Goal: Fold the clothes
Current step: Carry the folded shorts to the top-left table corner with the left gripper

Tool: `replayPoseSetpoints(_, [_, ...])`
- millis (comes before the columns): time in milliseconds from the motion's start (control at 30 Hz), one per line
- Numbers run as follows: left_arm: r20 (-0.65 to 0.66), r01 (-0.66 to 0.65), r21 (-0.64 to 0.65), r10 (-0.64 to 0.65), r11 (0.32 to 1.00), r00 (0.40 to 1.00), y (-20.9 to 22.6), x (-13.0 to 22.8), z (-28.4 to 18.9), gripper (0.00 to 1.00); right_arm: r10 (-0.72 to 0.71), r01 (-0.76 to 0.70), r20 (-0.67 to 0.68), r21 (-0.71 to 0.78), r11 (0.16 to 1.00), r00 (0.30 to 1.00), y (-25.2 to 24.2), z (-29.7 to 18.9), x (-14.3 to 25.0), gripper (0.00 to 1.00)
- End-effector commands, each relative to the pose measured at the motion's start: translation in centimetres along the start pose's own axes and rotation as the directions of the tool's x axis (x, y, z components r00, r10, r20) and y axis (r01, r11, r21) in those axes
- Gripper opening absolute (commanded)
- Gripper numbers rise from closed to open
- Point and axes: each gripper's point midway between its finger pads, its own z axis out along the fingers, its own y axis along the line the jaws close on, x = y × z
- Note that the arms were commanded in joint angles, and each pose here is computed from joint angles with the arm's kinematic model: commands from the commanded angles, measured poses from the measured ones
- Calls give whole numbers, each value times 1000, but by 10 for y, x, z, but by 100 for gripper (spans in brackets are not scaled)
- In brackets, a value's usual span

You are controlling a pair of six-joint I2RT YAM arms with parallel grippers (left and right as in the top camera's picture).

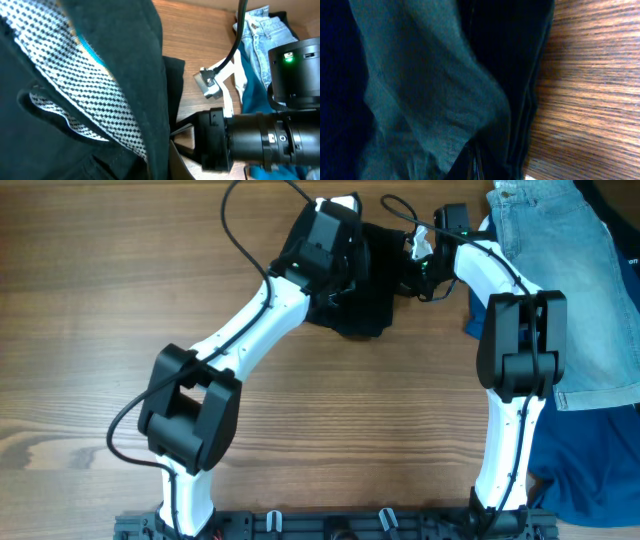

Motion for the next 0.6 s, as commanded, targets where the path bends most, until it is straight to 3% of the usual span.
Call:
replayPoseSetpoints(0, [5,12,92,-12,996,1000,-34,1,4,4,37,-31,-73,80,996,997,-35,37,21,4])
replayPoseSetpoints(67, [-10,3,99,-2,995,1000,-40,11,10,4,35,-30,-71,79,996,997,-34,37,20,4])
replayPoseSetpoints(100, [-15,-1,103,3,995,1000,-43,14,12,10,32,-27,-68,77,997,997,-34,37,19,4])
replayPoseSetpoints(133, [-15,-7,110,8,994,1000,-47,17,13,47,26,-21,-63,67,997,998,-33,36,18,4])
replayPoseSetpoints(167, [-12,-11,113,12,994,1000,-50,18,13,100,18,-16,-58,24,1000,998,-26,32,14,5])
replayPoseSetpoints(200, [-9,-10,114,11,993,1000,-50,17,13,100,3,-4,-41,-19,1000,999,-19,23,5,12])
replayPoseSetpoints(233, [-7,-8,111,9,994,1000,-48,16,13,100,1,-2,-22,-44,999,1000,-15,15,-2,29])
replayPoseSetpoints(267, [-11,-5,117,6,993,1000,-47,15,13,100,-4,7,23,-96,995,1000,-6,-7,-18,40])
replayPoseSetpoints(333, [-19,-3,130,5,991,1000,-49,16,13,100,-11,27,105,-155,988,994,6,-48,-43,46])
replayPoseSetpoints(467, [-56,-11,143,19,990,998,-50,24,12,100,-20,79,375,-144,986,927,9,-184,-84,61])
replayPoseSetpoints(567, [-79,-191,142,204,971,976,-55,43,13,99,-5,73,467,-128,989,884,-1,-239,-88,64])
